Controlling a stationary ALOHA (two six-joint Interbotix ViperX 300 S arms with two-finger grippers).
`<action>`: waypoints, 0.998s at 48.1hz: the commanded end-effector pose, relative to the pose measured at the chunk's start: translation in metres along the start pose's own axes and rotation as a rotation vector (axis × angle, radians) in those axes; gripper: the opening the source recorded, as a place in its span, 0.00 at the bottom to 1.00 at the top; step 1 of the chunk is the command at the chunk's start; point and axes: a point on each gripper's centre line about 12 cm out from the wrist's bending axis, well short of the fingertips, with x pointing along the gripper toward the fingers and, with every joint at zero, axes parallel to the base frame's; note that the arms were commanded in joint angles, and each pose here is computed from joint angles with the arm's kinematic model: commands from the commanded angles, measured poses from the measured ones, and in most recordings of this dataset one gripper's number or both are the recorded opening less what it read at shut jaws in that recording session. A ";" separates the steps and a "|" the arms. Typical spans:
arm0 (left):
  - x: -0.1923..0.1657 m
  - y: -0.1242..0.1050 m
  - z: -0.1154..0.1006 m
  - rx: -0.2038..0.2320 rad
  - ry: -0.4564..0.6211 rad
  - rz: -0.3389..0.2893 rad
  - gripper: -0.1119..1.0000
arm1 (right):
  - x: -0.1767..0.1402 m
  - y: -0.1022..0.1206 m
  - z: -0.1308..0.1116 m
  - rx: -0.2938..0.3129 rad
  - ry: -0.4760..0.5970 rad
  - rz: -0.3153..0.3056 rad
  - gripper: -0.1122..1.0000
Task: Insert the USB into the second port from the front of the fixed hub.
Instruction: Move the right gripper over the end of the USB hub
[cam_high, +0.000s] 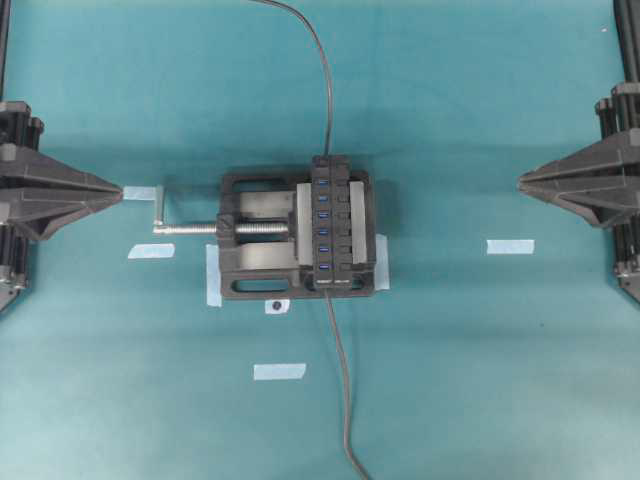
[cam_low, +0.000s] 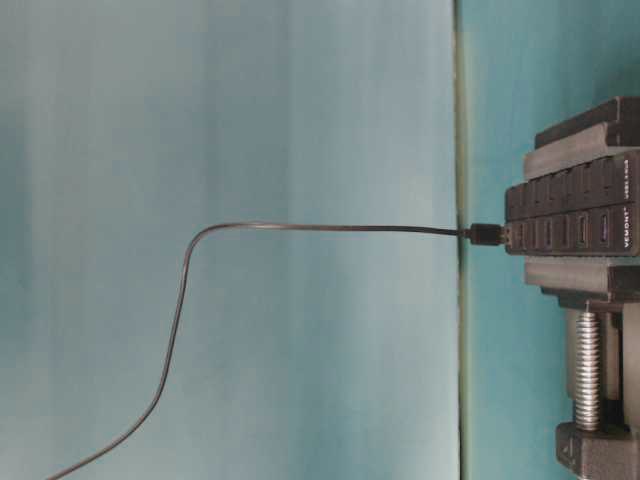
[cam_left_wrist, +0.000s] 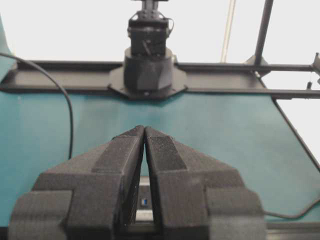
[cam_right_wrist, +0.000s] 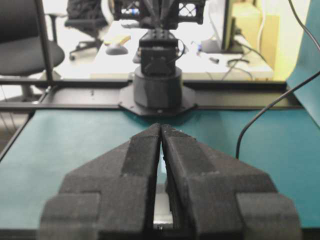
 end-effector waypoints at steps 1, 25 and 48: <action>0.001 -0.002 -0.004 -0.010 -0.001 -0.010 0.22 | 0.002 -0.002 -0.002 0.007 0.009 -0.011 0.25; 0.007 -0.003 -0.021 -0.035 0.177 -0.012 0.10 | 0.022 -0.014 -0.023 0.181 0.243 -0.089 0.13; 0.003 -0.003 -0.029 -0.038 0.316 -0.006 0.10 | 0.063 -0.045 -0.045 0.145 0.567 -0.202 0.13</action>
